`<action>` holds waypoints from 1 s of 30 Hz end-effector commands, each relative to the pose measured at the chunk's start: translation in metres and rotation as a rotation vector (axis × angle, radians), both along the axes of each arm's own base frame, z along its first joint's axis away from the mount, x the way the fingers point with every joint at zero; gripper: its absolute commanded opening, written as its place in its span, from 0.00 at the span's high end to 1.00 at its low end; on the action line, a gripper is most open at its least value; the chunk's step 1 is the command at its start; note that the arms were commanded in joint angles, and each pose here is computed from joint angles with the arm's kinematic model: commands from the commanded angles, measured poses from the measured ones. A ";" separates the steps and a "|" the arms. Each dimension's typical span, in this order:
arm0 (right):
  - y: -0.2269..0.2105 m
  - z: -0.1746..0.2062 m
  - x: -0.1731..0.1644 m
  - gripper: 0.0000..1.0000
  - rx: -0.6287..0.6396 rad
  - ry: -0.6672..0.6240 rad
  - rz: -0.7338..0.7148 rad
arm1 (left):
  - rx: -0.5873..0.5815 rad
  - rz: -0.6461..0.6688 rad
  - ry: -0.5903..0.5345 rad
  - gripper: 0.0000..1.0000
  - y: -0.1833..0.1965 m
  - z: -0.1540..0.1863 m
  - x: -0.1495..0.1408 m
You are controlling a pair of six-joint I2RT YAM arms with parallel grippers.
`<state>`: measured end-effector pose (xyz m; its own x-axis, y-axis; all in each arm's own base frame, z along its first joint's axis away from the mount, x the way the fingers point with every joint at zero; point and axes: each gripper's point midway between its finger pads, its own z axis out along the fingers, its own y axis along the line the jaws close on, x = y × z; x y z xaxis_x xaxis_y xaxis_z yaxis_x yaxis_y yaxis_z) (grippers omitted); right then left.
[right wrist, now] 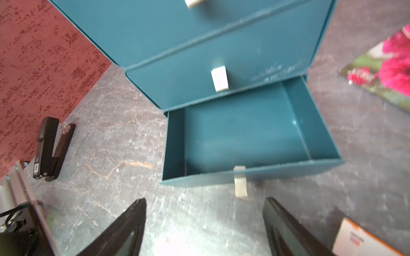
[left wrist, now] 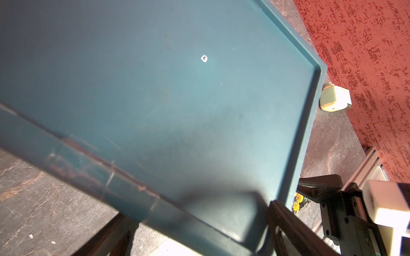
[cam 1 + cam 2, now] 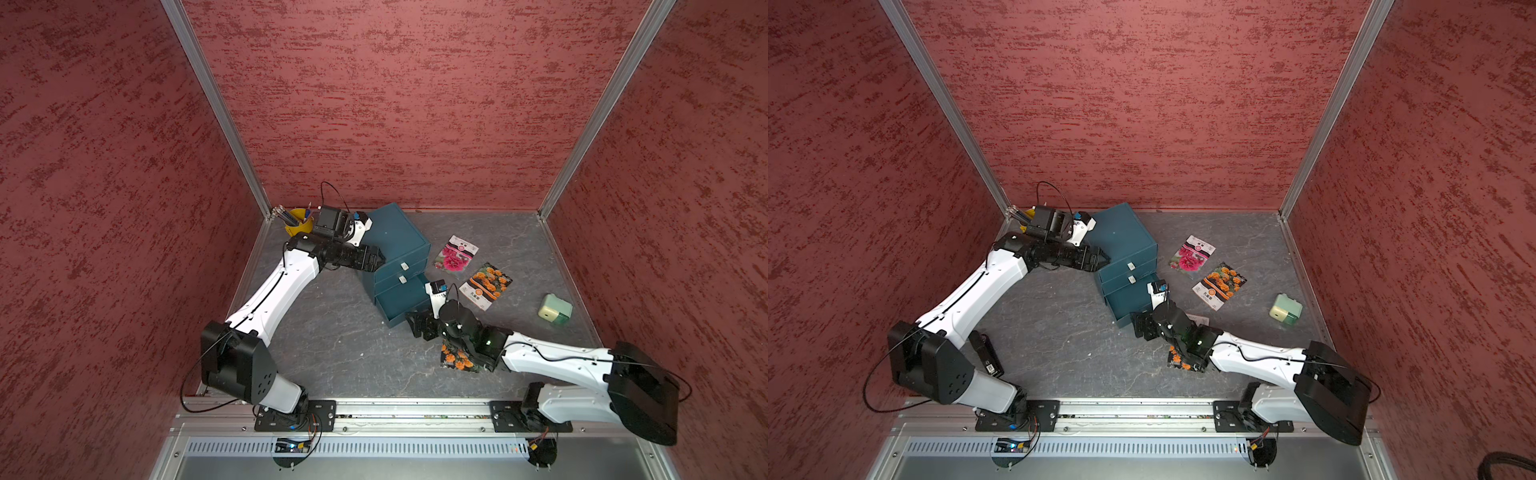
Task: Take the seed bags out of the drawer
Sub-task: Close the drawer in the storage box.
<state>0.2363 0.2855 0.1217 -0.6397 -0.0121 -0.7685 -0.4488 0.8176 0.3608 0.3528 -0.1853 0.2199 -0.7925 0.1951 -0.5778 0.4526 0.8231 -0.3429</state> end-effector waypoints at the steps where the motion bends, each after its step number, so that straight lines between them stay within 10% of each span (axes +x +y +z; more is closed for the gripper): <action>1: -0.010 -0.032 -0.014 0.27 -0.073 0.077 0.031 | 0.094 -0.077 0.132 0.07 0.000 -0.040 -0.027; 30: 0.044 -0.030 0.074 0.46 -0.038 -0.070 0.010 | 0.108 -0.089 0.139 0.07 0.001 -0.043 -0.030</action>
<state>0.2934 0.3147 0.0686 -0.6383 -0.0849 -0.7651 -0.4496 0.8478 0.2811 0.3526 -0.1853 0.2198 -0.7877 0.2053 -0.5809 0.4619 0.8207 -0.3363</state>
